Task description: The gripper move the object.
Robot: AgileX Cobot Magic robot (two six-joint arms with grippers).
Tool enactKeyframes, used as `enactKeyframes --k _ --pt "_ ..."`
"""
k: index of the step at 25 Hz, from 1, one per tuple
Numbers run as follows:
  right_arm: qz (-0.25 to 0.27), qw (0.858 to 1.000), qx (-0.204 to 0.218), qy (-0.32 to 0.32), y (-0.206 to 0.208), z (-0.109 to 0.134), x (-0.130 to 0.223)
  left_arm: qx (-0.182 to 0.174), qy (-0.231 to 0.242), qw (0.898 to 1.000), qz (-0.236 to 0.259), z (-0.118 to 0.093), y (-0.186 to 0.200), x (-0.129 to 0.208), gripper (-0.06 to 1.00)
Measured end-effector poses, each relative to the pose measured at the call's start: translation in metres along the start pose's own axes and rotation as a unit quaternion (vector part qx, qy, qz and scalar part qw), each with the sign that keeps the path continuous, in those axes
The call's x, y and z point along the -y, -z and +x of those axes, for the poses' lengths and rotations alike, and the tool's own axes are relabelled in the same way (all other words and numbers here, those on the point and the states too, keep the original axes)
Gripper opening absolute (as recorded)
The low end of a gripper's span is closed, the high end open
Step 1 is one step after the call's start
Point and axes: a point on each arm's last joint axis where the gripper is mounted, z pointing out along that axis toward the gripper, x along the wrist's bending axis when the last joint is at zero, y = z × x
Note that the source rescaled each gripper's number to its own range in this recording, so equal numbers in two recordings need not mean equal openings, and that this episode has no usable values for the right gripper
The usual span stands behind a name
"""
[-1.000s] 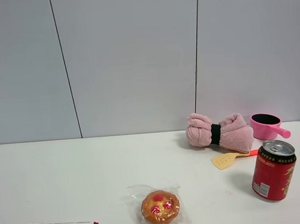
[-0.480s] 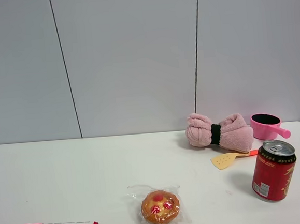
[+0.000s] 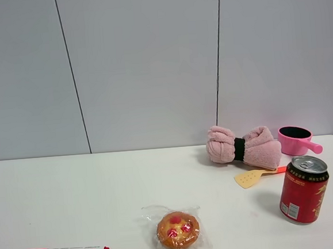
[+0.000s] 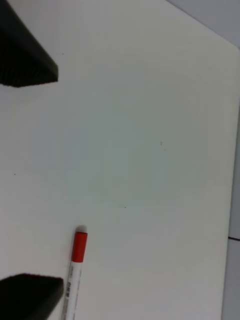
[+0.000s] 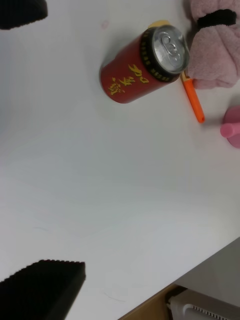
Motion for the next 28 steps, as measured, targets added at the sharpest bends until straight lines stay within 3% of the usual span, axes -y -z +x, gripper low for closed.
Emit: enactKeyframes --k 28 --pt "0.000 1.000 0.000 0.000 0.0000 0.0000 0.0000 0.000 0.000 1.000 0.000 0.0000 0.0000 0.0000 0.67"
